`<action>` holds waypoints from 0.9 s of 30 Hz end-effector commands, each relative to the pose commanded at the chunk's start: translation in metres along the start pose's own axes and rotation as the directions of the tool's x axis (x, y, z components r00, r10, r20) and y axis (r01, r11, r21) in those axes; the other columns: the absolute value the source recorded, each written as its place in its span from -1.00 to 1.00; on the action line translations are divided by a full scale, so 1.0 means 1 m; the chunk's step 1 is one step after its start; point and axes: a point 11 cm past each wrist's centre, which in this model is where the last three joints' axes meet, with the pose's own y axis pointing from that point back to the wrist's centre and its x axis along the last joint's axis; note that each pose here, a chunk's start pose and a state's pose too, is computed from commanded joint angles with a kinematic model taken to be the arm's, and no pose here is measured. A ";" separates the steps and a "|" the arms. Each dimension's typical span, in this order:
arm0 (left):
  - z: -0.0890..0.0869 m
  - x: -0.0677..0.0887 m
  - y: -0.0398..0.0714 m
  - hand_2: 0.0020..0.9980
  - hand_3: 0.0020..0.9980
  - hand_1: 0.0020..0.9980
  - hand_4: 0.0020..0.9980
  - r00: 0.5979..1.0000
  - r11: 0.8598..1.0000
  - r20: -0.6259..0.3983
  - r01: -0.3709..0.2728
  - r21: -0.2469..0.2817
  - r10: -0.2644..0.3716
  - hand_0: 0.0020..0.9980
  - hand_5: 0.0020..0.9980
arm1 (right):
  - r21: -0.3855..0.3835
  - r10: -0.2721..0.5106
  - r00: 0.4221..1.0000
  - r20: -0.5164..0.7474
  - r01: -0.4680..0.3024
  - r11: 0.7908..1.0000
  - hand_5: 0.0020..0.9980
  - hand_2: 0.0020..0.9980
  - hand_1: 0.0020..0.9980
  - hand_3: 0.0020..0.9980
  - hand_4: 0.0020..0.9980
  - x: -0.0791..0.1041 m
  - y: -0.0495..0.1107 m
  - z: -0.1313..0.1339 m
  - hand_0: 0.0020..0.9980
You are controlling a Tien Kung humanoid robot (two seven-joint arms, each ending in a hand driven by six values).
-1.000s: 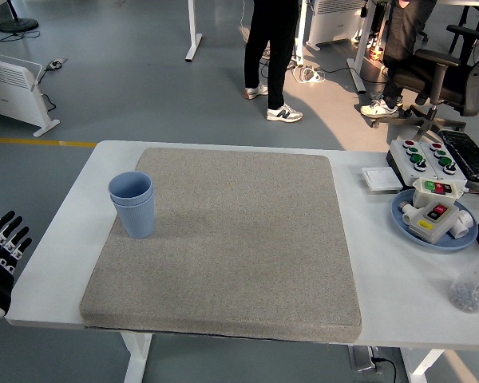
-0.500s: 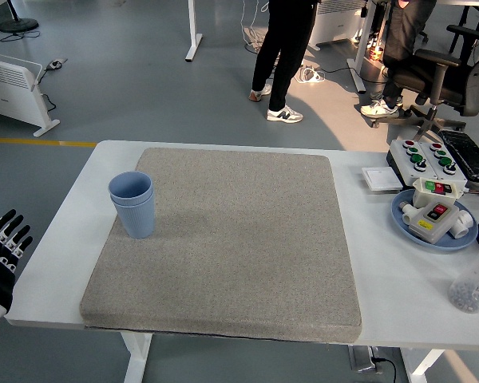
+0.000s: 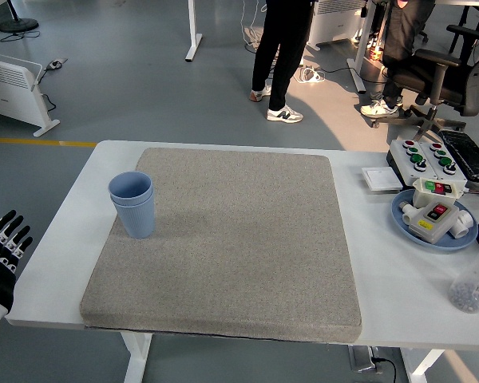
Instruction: Push cup pick cup insert cup
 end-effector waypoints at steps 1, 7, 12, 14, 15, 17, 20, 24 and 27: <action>0.000 0.000 0.000 0.78 0.67 0.75 0.43 1.000 1.000 0.000 0.000 0.001 0.000 0.74 1.00 | 0.000 0.000 1.000 -0.002 0.000 1.000 0.56 0.19 0.09 0.23 -0.69 0.000 0.000 0.000 0.06; -0.001 -0.001 -0.001 0.78 0.67 0.75 0.43 1.000 1.000 0.001 -0.001 0.001 0.001 0.74 1.00 | 0.000 0.001 1.000 -0.008 -0.001 1.000 0.57 0.18 0.09 0.23 -0.69 0.000 0.000 -0.001 0.06; -0.001 0.001 0.000 0.77 0.67 0.73 0.43 1.000 1.000 -0.005 -0.021 -0.006 0.021 0.72 1.00 | 0.000 0.001 1.000 -0.003 -0.001 1.000 0.57 0.18 0.09 0.23 -0.69 0.000 0.000 -0.001 0.06; -0.001 0.002 0.000 0.77 0.67 0.73 0.43 1.000 1.000 -0.005 -0.024 -0.007 0.024 0.72 1.00 | 0.001 0.001 1.000 -0.001 -0.001 1.000 0.57 0.18 0.09 0.23 -0.69 0.000 0.000 -0.001 0.06; -0.001 0.003 0.000 0.77 0.67 0.73 0.43 1.000 1.000 -0.005 -0.025 -0.008 0.025 0.72 1.00 | 0.002 0.001 1.000 -0.001 -0.001 1.000 0.57 0.18 0.09 0.23 -0.69 0.000 0.000 -0.001 0.06; 0.000 0.003 0.000 0.77 0.67 0.73 0.43 1.000 1.000 -0.005 -0.026 -0.009 0.026 0.72 1.00 | 0.003 0.001 1.000 0.000 -0.001 1.000 0.57 0.18 0.09 0.23 -0.69 0.000 0.000 -0.001 0.06; 0.000 0.002 0.000 0.77 0.66 0.73 0.43 1.000 1.000 -0.005 -0.024 -0.009 0.024 0.72 1.00 | 0.005 0.002 1.000 -0.001 -0.002 1.000 0.57 0.18 0.09 0.23 -0.69 0.001 0.000 -0.002 0.06; -0.001 0.001 -0.001 0.77 0.66 0.73 0.43 1.000 1.000 -0.004 -0.022 -0.007 0.022 0.72 1.00 | 0.006 0.001 1.000 0.003 -0.001 1.000 0.57 0.18 0.09 0.23 -0.69 0.000 0.000 -0.002 0.06; -0.002 0.001 -0.001 0.76 0.66 0.73 0.42 1.000 1.000 -0.003 -0.023 -0.004 0.023 0.72 1.00 | 0.005 0.002 1.000 0.002 -0.002 1.000 0.56 0.18 0.09 0.22 -0.69 0.000 0.000 -0.002 0.06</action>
